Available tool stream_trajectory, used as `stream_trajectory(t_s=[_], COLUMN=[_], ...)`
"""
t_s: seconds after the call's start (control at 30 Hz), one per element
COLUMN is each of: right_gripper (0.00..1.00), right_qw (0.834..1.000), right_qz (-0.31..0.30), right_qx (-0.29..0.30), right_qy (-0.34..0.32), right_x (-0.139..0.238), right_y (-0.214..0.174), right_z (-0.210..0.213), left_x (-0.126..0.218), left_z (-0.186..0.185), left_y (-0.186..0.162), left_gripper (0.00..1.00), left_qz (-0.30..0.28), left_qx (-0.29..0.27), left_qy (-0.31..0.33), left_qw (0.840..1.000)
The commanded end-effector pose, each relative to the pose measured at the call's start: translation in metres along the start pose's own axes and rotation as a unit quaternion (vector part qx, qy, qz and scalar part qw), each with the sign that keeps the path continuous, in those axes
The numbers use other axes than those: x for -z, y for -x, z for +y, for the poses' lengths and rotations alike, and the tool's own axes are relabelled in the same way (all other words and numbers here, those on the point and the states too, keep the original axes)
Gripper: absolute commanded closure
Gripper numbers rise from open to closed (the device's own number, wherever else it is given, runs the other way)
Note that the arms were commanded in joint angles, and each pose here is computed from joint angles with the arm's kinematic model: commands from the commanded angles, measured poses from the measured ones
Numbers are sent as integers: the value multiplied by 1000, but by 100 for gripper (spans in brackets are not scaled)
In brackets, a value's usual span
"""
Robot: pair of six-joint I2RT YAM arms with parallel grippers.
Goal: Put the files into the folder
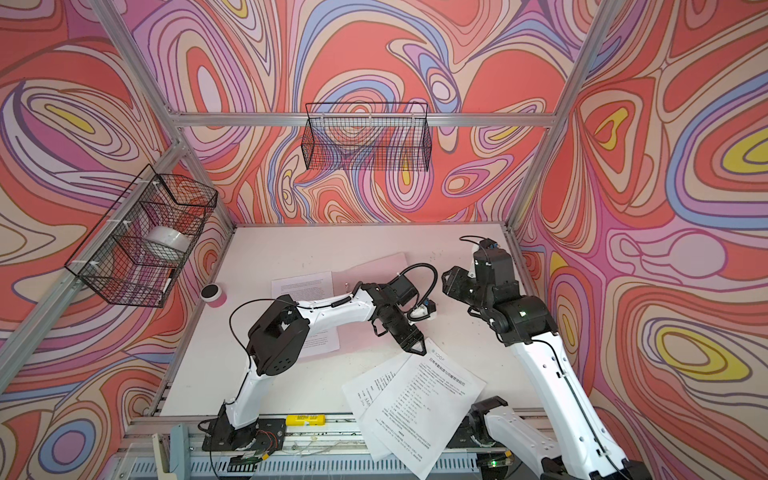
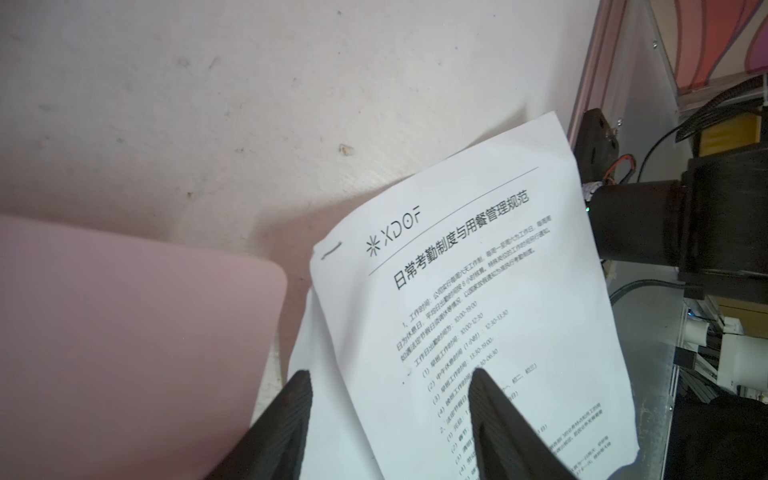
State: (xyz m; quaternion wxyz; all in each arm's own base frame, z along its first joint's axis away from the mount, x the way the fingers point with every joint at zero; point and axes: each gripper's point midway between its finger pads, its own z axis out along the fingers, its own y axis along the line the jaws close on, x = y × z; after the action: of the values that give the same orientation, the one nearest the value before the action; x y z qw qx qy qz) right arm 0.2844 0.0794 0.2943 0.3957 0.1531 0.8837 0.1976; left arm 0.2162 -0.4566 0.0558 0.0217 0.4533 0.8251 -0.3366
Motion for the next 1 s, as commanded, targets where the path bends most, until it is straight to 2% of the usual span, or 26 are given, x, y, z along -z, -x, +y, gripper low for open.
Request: stream_trajectory(t_s=[0.0, 0.27, 0.6, 0.97], right_gripper=[48, 49, 49, 50], right_qw=[1000, 1000, 1000, 1000], right_qz=[-5, -2, 5, 11], right_qx=[5, 9, 9, 9], right_qy=[5, 4, 11, 14], right_x=[1, -3, -9, -17], right_y=[0, -2, -6, -8], right_z=[0, -2, 0, 0], left_x=[-8, -19, -24, -30], left_z=[15, 35, 15, -1], left_y=[6, 27, 17, -5], left_gripper=[38, 38, 50, 53], left_qz=[-2, -14, 12, 37], left_qx=[-3, 1, -6, -5], left_qy=[22, 49, -23, -67], left_qw=[1000, 999, 1000, 997])
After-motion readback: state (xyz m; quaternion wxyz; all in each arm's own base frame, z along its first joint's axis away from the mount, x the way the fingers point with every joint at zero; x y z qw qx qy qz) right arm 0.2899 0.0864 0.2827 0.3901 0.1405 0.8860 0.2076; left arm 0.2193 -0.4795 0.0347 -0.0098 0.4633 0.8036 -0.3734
